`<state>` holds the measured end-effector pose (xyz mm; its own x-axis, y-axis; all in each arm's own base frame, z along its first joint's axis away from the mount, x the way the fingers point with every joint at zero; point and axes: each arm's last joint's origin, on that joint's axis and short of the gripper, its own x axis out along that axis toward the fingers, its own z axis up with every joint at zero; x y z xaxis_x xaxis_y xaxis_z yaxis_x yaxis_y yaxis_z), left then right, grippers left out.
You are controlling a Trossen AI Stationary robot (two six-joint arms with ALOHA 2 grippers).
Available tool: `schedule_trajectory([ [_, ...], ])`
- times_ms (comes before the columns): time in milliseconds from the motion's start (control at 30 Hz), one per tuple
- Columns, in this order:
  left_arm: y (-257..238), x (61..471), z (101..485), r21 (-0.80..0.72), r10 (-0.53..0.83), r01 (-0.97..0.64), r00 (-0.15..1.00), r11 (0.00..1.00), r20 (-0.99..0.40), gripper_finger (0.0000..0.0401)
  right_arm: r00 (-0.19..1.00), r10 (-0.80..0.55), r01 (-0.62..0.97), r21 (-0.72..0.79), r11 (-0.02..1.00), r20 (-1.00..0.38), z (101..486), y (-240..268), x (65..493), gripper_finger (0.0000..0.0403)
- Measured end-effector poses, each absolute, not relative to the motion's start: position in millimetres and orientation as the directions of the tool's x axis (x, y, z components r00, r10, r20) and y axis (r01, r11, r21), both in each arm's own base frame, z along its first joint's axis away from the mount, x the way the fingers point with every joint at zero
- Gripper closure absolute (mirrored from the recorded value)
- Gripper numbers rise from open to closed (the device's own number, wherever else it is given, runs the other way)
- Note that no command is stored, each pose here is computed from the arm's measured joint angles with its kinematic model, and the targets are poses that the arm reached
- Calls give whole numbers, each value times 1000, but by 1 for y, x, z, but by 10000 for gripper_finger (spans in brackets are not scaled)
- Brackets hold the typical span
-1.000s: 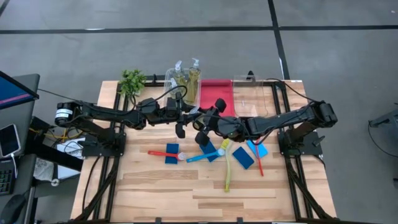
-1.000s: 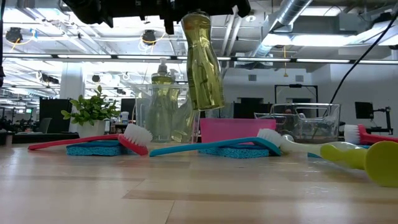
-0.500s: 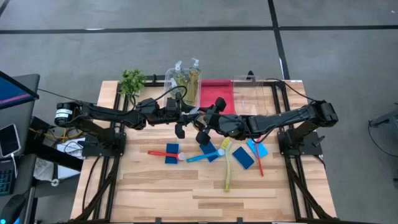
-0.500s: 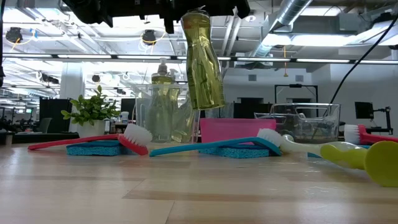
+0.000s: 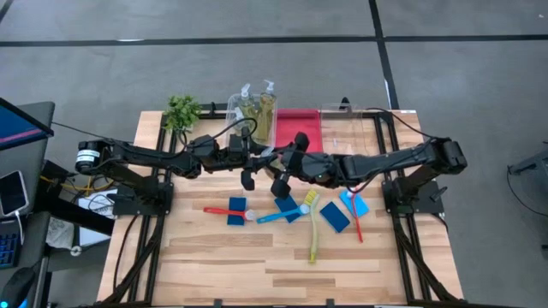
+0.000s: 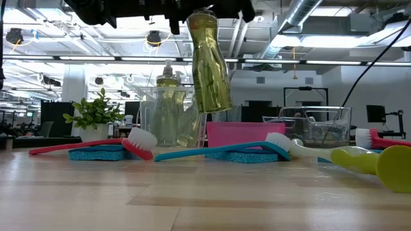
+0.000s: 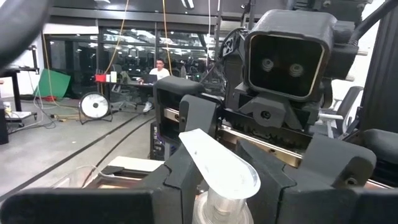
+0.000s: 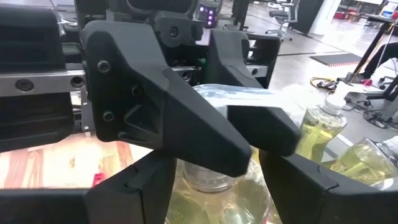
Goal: Pick & Place Kitchen Sink Supplies
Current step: Put the yellow dish soap into the transparent container
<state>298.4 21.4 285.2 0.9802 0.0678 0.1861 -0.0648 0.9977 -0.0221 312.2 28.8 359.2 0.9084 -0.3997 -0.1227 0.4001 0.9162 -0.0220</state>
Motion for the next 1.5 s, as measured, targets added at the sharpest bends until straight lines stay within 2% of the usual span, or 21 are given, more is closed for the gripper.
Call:
schedule_trajectory([
  [233,21,299,285,-22,70,-67,980,998,189,299,910,-396,396,-21,918,-123,359,29,312,161],
  [967,27,298,286,-22,94,-92,976,996,198,299,898,-417,412,-64,909,-138,366,30,300,163],
  [1333,33,283,307,-23,118,-116,953,993,278,299,883,-432,421,-98,902,-184,369,27,287,163],
  [1500,34,274,318,-12,120,-122,941,992,317,299,888,-430,422,-82,903,-162,380,25,272,163],
])
